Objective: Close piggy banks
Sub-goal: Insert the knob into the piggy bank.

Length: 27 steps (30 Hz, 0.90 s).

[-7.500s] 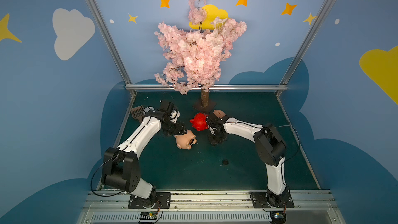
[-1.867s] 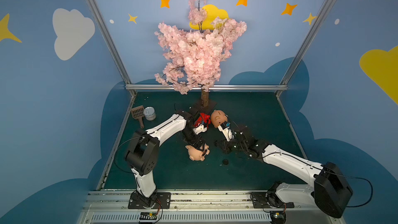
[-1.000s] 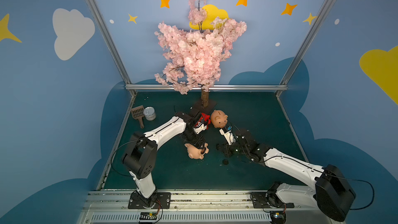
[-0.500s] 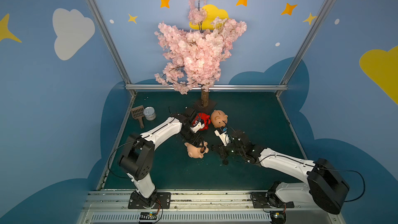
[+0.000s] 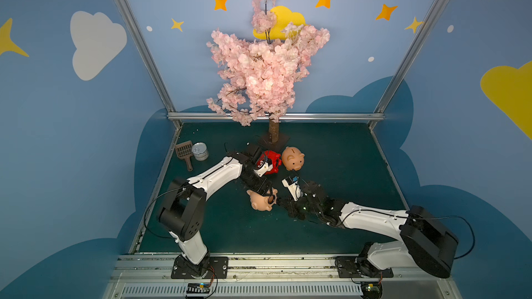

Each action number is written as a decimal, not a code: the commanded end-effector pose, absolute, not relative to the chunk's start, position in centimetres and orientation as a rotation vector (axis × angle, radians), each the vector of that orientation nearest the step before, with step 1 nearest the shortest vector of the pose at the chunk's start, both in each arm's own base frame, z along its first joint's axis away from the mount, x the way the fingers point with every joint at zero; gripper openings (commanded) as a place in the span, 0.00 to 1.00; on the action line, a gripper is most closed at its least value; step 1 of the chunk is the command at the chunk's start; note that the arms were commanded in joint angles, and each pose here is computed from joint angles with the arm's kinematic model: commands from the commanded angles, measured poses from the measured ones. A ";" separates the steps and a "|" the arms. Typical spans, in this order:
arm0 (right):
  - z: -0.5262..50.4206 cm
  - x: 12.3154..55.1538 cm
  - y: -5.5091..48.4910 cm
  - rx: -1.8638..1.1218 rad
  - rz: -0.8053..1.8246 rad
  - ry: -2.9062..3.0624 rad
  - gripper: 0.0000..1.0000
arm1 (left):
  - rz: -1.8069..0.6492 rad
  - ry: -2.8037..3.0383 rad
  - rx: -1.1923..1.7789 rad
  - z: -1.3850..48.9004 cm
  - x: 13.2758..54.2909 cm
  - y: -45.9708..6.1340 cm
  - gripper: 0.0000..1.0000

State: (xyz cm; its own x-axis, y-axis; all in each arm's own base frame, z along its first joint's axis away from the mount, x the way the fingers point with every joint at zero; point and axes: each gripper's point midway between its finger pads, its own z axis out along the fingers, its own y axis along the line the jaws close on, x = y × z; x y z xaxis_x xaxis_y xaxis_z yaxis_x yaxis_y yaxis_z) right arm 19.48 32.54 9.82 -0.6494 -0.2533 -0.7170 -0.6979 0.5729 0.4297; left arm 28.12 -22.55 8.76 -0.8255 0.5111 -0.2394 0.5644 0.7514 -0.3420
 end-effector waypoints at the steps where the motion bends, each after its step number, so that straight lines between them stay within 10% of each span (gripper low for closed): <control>1: 10.1 20.2 32.5 -0.710 0.914 2.145 0.00 | -0.593 2.921 0.852 7.4 26.3 -21.2 0.88; 27: 9.7 20.0 34.6 -0.714 0.857 1.941 0.00 | -0.574 2.920 0.847 7.2 26.4 -20.9 0.88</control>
